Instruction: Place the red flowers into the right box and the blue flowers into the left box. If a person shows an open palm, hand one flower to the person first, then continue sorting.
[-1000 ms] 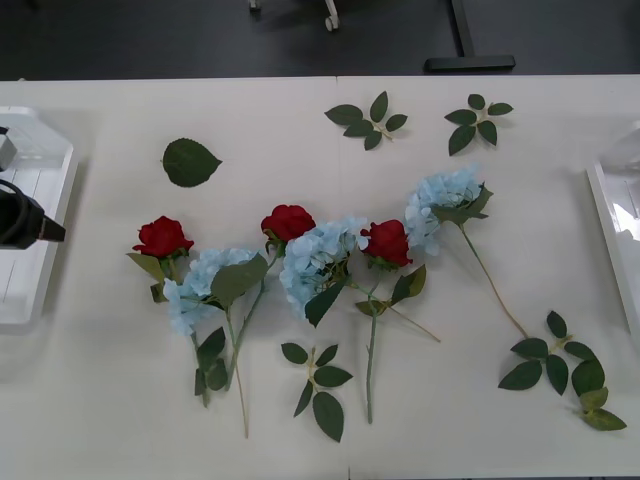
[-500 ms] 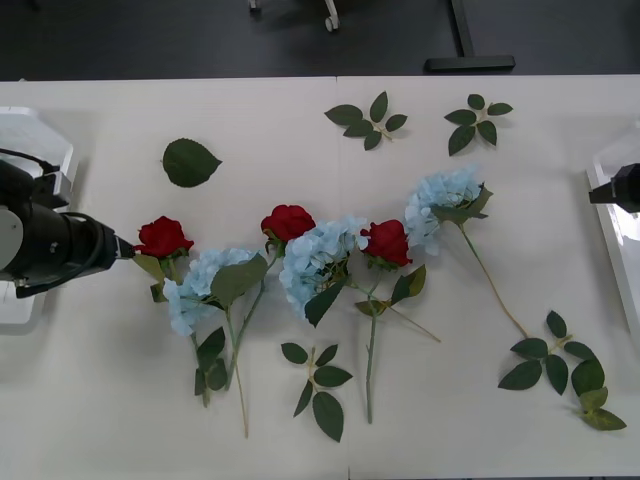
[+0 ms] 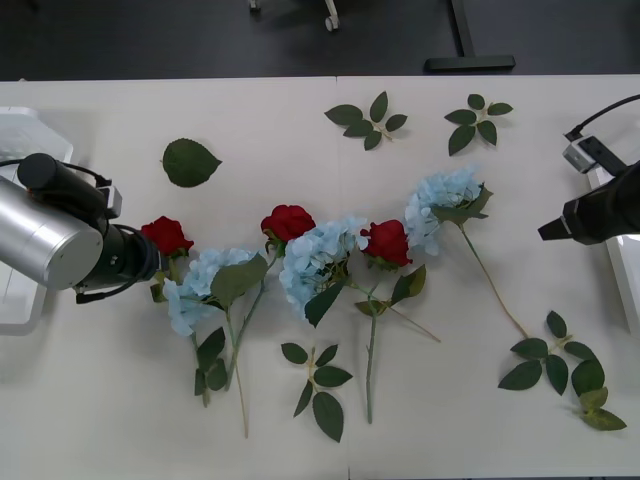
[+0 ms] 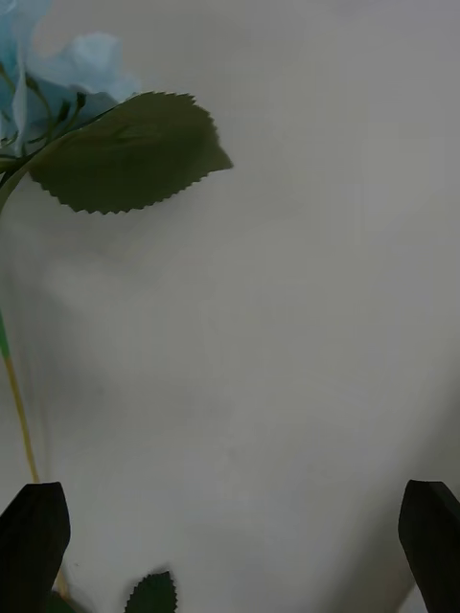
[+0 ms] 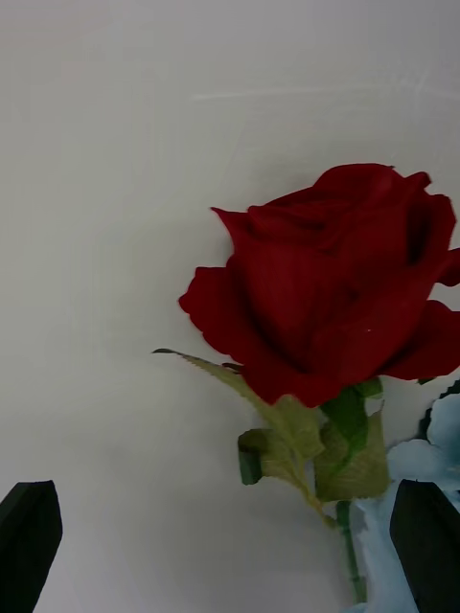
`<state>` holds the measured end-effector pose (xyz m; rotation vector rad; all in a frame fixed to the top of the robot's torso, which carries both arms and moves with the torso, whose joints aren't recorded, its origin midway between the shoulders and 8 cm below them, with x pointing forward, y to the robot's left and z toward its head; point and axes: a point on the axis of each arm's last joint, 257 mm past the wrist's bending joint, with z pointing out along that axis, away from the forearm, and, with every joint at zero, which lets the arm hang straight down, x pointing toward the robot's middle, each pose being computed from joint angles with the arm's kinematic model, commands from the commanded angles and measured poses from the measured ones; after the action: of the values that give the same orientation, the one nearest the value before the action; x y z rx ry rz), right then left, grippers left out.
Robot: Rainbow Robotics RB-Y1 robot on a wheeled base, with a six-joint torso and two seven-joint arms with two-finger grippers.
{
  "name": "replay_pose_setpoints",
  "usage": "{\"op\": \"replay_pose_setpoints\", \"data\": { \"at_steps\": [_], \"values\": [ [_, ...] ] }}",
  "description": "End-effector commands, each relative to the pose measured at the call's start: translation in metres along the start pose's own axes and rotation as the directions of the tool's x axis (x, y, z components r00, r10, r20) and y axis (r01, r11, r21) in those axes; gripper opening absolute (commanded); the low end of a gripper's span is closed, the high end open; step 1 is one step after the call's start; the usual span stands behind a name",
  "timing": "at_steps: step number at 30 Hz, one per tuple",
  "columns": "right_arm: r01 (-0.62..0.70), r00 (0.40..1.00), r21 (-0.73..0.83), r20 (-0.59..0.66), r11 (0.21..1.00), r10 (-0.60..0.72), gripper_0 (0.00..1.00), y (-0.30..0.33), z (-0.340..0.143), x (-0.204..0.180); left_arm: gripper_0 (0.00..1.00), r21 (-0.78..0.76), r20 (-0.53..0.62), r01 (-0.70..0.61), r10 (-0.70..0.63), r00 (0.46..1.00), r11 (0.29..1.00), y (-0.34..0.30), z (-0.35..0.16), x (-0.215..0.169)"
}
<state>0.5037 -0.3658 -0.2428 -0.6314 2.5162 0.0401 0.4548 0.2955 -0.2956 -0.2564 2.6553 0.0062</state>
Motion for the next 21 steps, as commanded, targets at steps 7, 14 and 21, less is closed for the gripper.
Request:
{"op": "replay_pose_setpoints", "data": {
  "at_steps": [7,14,21],
  "values": [
    [0.088,0.996,-0.139,0.0,0.986,-0.088,1.0,0.08,0.041,-0.003,1.0,0.037,0.034,-0.028,0.026,0.999,0.999,-0.047,0.013,-0.028],
    [0.096,0.995,-0.169,0.032,0.981,-0.092,1.0,0.117,0.06,-0.019,1.0,0.017,0.02,-0.03,0.03,0.999,0.999,-0.054,0.032,-0.03],
    [0.105,0.994,-0.142,0.039,0.984,-0.101,1.0,0.12,0.068,-0.025,1.0,0.005,0.001,-0.06,0.06,0.998,0.998,-0.054,0.042,-0.021]
  ]
}}
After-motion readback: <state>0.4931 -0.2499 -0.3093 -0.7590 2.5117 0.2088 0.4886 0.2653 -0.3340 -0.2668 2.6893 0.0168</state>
